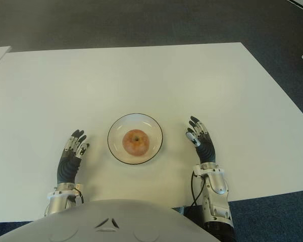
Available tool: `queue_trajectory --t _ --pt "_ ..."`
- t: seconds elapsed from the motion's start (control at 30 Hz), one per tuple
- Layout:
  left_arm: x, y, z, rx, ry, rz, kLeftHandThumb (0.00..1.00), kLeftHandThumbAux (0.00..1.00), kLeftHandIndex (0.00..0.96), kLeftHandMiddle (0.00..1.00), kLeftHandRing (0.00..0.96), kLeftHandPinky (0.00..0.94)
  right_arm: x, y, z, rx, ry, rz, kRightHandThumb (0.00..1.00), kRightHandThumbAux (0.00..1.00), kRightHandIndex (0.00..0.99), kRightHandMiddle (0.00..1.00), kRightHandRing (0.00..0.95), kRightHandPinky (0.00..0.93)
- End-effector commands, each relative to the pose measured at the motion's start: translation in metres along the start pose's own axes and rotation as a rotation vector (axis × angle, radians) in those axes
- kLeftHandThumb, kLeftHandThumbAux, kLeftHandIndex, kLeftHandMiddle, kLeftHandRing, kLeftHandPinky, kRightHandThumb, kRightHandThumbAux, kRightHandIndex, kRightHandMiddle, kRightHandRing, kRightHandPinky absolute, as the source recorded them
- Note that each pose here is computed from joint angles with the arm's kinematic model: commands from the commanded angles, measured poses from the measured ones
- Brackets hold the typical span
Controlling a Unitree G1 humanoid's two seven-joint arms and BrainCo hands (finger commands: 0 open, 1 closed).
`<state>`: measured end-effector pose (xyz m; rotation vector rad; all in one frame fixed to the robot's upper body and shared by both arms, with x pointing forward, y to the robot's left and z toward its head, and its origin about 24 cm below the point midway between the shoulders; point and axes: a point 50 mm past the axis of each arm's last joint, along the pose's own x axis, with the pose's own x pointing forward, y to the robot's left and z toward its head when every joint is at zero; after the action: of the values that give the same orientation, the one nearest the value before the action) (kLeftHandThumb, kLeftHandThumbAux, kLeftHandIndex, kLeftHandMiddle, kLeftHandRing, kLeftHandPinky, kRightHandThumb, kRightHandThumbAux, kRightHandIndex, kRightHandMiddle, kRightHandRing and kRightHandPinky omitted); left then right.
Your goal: Put the apples into the plate.
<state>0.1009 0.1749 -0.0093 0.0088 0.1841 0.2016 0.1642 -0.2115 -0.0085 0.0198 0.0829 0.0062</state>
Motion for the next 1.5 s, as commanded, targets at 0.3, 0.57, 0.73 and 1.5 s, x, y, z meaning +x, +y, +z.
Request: queue_trajectory --t 0.3,0.57,0.73,1.5 --pt "-0.004 0.003 -0.005 0.003 0.038 -0.012 0.139 0.546 0.102 0.112 0.121 0.158 -0.011 0.013 -0.028 0.030 0.101 0.051 0.144 0.548 0.128 0.084 0.040 0.052" --pt "-0.004 0.004 -0.005 -0.001 0.038 -0.026 0.138 0.540 0.108 0.122 0.132 0.166 -0.012 0.022 -0.031 0.040 0.089 0.072 0.143 0.597 0.099 0.080 0.038 0.059" --pt "-0.003 0.004 -0.005 -0.012 0.035 -0.032 0.142 0.548 0.114 0.131 0.143 0.181 -0.013 0.025 -0.032 0.043 0.087 0.078 0.137 0.613 0.086 0.075 0.039 0.059" --pt "-0.002 0.004 -0.006 -0.033 0.024 -0.048 0.142 0.559 0.124 0.142 0.164 0.199 -0.013 0.029 -0.035 0.060 0.071 0.083 0.152 0.608 0.083 0.070 0.041 0.058"
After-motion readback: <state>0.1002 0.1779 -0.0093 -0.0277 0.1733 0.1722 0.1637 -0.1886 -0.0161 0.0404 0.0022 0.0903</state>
